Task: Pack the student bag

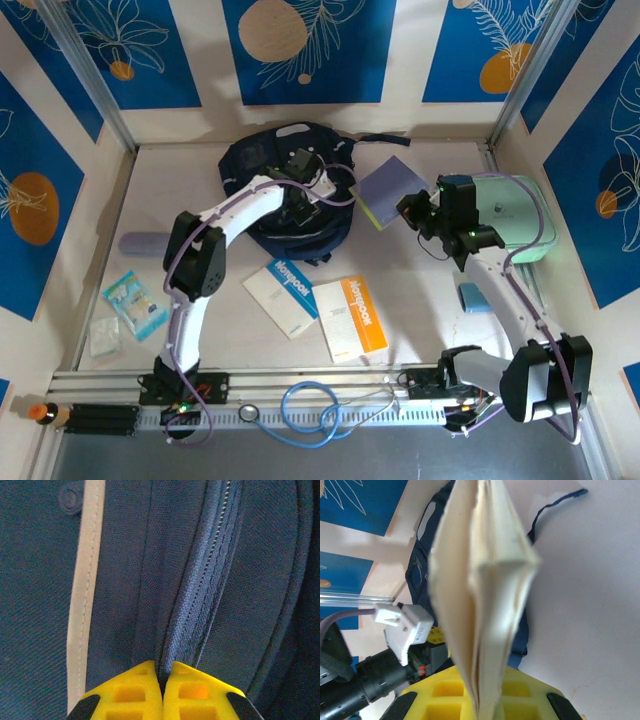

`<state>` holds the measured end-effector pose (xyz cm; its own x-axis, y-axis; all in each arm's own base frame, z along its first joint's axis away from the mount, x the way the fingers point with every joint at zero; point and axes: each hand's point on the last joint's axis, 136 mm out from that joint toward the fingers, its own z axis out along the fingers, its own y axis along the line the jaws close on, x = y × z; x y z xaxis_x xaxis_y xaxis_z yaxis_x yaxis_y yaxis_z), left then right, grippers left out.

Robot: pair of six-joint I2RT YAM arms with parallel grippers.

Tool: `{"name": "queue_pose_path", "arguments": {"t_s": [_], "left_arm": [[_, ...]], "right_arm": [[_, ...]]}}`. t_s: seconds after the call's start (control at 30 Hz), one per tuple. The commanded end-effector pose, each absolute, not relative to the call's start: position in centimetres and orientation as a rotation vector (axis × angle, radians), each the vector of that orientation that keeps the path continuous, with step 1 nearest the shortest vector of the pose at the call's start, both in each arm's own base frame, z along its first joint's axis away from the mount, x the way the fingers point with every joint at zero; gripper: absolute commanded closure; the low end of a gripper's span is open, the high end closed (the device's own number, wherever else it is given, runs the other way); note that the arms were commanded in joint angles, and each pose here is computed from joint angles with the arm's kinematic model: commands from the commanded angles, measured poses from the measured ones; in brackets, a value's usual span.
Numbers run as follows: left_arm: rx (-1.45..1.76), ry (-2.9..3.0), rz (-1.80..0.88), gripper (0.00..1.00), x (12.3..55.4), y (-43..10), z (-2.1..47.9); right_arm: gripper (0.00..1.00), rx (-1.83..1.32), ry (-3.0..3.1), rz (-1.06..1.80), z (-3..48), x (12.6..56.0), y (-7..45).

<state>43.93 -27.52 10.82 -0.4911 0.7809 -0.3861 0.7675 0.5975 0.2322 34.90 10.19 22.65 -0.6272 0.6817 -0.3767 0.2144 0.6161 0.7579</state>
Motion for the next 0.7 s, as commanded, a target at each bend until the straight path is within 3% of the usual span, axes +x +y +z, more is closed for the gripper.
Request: {"name": "queue_pose_path", "arguments": {"t_s": [0.0,0.33,0.67], "left_arm": [[0.998,2.187,0.07,1.0,46.3,-26.8,19.3],[0.643,2.057,0.032,1.0,47.1,-25.2,26.4],[0.542,1.966,-0.169,1.0,45.9,-26.7,31.0]], "right_arm": [[1.0,0.627,2.089,0.846,25.2,34.1,8.6],[1.0,0.557,2.131,0.913,23.0,31.2,9.6],[1.0,0.51,2.085,1.286,22.7,32.0,16.8]]}}
